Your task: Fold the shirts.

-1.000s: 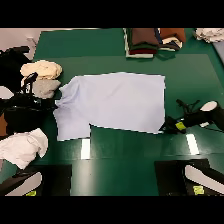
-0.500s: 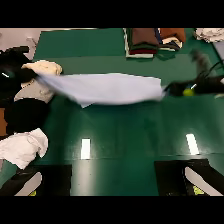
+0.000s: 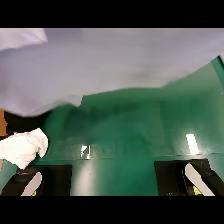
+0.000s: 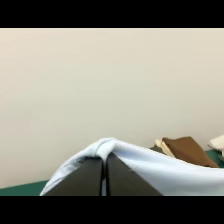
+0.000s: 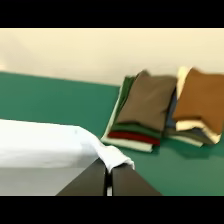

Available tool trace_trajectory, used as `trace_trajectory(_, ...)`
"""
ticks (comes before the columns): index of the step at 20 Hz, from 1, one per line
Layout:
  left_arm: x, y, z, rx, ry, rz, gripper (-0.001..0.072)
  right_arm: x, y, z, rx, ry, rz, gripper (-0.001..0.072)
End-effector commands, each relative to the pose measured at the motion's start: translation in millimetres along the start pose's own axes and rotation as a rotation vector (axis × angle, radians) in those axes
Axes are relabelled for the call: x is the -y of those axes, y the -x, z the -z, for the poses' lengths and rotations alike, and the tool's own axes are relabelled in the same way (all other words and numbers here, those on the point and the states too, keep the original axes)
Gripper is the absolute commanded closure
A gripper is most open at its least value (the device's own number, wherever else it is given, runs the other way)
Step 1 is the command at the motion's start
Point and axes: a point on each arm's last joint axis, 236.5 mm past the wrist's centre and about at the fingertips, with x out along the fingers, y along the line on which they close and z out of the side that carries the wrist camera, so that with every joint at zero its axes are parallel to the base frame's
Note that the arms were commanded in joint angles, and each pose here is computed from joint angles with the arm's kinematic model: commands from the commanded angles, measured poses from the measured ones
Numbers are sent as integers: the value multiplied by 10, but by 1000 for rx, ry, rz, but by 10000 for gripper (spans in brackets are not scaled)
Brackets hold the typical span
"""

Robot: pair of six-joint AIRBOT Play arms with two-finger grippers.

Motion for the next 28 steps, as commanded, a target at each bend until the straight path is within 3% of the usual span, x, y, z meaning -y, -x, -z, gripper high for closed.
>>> trace_trajectory(1,90,159,-273,70,-10,3,686,14,230,-226,29,25,58,696)
trace_trajectory(6,-448,-853,1324,-407,152,-5,685,467,-429,414,-205,-141,38,696)
trace_trajectory(10,-854,-1363,3361,-871,339,-5,684,968,-1202,1612,-560,-247,82,696)
trace_trajectory(15,-1040,-1510,5263,-1194,474,12,684,1048,-2083,3205,-958,-217,87,696)
trace_trajectory(18,-918,-1678,5817,-1226,460,38,684,1043,-2498,3635,-1025,-245,76,696)
trace_trajectory(22,-967,-1840,5960,-1179,445,6,684,1115,-2863,3525,-976,-237,71,696)
trace_trajectory(28,-1030,-1240,6245,-1414,406,0,683,1092,-2651,3692,-1035,-246,78,696)
